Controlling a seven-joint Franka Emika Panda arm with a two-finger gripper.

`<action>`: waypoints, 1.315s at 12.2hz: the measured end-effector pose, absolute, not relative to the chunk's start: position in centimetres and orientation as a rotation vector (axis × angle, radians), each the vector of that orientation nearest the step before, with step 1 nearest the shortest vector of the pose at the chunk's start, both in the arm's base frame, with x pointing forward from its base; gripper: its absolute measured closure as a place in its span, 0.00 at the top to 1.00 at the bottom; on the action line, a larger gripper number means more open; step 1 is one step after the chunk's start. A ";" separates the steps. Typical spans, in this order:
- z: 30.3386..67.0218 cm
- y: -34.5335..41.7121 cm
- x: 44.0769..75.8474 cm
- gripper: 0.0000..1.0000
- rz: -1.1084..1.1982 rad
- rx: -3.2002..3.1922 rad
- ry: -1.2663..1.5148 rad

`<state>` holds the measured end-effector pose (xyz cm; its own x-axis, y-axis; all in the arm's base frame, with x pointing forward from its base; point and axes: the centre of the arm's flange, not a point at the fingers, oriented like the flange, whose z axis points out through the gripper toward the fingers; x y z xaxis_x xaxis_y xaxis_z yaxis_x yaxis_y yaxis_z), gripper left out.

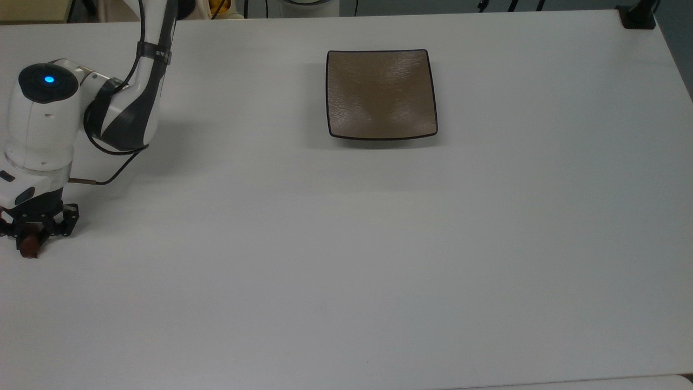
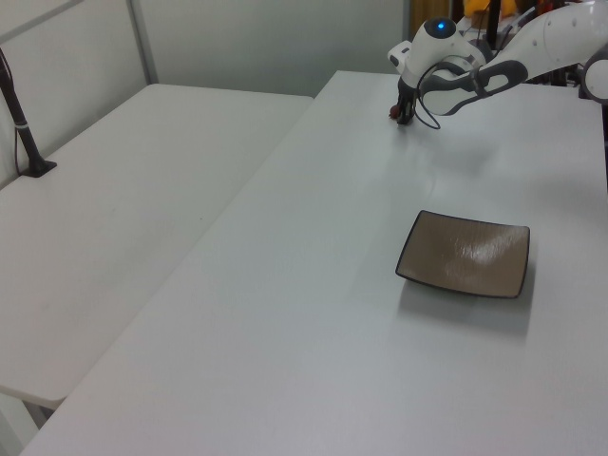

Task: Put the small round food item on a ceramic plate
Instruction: 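Lower the gripper and close it on the red food item, then lift the held food item and carry it over the brown plate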

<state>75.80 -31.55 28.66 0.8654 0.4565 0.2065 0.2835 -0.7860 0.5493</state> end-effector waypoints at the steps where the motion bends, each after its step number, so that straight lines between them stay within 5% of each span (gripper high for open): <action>1: 28.8 -31.5 75.8 0.17 0.456 2.521 0.539; 7: 35.8 -26.6 73.9 0.19 0.424 2.593 0.574; 13: 40.6 -14.5 67.3 0.16 0.139 2.851 0.634; 16: 43.8 -4.8 61.5 0.16 0.001 2.980 0.715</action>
<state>61.54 -4.83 43.85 0.8913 0.4531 -0.0172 0.4530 -0.8883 0.0754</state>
